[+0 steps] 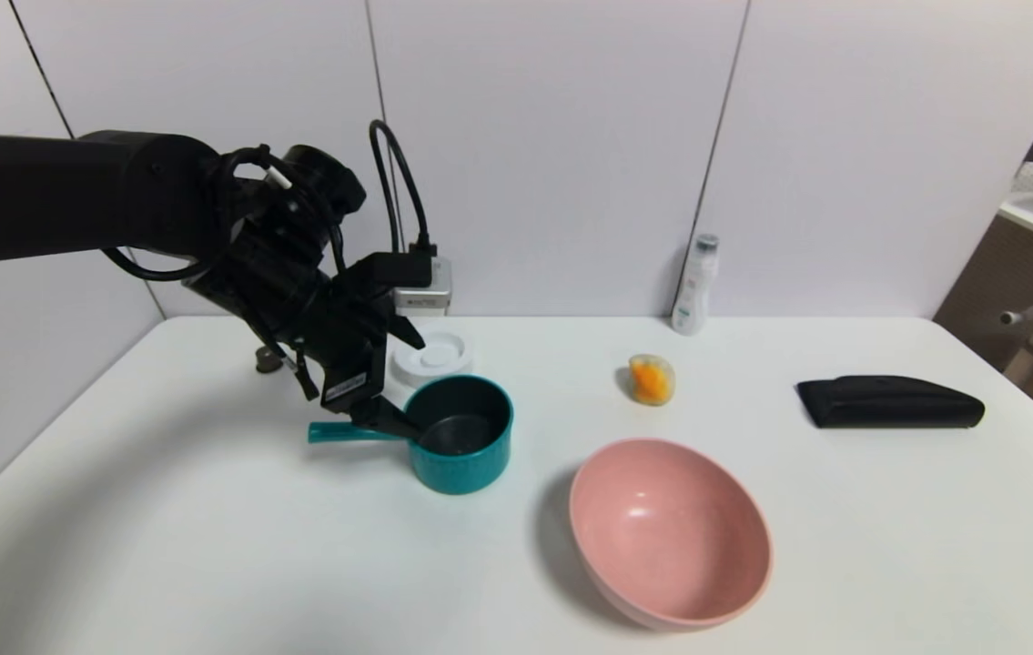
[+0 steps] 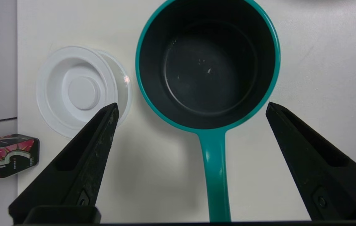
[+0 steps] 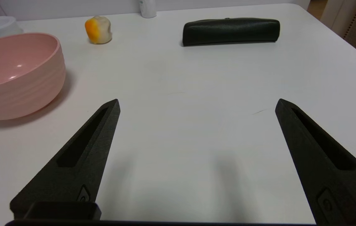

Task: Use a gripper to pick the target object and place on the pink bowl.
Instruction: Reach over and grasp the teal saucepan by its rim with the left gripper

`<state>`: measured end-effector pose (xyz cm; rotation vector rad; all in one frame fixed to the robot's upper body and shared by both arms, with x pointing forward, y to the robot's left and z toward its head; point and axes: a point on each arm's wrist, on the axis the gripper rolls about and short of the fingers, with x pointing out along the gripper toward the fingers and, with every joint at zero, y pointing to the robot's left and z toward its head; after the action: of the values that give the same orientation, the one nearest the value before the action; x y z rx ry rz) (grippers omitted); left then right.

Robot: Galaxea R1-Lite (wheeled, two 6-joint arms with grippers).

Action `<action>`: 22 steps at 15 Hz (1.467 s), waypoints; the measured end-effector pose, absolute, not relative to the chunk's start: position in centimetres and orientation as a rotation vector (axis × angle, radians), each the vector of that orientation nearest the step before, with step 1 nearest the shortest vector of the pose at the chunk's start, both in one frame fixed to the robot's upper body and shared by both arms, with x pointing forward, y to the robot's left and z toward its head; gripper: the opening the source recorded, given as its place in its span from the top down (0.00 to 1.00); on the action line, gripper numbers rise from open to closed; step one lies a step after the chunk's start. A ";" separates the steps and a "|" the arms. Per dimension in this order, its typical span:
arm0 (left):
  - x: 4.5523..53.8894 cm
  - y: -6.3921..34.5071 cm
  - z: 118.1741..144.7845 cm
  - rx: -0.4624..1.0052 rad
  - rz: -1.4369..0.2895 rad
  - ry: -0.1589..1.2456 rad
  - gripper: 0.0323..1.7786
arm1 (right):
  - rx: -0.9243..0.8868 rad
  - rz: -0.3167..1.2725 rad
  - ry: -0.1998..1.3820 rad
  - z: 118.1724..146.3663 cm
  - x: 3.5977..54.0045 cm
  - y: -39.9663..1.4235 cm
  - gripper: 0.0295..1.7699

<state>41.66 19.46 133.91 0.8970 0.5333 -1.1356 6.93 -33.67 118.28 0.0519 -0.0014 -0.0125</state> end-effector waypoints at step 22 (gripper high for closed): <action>44.4 17.6 131.5 0.875 -1.114 0.523 0.05 | 0.051 -0.013 -0.001 118.3 6.9 -33.7 0.03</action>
<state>44.40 17.58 131.45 0.8746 0.5233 -1.1142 6.93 -33.67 118.28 0.0515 -0.0010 -0.0125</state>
